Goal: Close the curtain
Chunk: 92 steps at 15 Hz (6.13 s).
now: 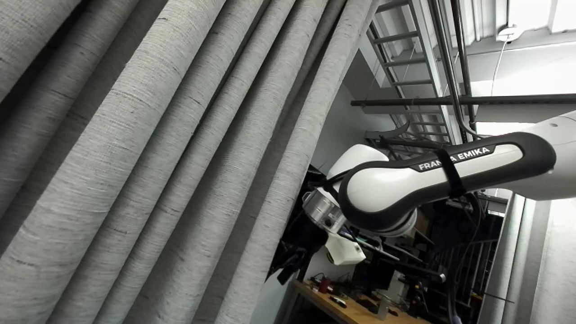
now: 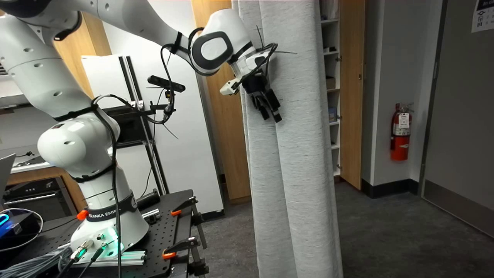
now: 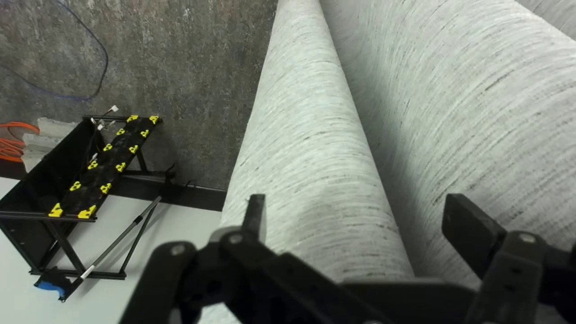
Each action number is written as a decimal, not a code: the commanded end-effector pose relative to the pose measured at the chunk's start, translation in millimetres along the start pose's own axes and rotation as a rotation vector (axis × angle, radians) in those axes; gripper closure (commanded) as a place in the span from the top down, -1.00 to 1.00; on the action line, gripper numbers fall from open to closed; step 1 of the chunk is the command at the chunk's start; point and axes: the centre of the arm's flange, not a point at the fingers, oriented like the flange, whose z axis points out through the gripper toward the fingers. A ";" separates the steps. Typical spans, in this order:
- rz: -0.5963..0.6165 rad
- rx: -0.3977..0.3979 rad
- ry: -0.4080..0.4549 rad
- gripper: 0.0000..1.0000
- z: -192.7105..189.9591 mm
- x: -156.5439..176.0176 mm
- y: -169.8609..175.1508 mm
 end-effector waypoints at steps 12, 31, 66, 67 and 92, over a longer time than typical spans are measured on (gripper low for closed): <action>0.191 0.006 0.283 1.00 -62.8 30.2 35.4; 0.181 -0.064 0.723 1.00 -204.1 80.5 78.0; 0.600 -0.398 0.685 -1.00 -204.7 36.5 357.9; 0.621 -0.413 0.676 -1.00 -204.7 30.8 373.4; 0.908 -0.659 0.656 -1.00 -230.2 -106.1 545.9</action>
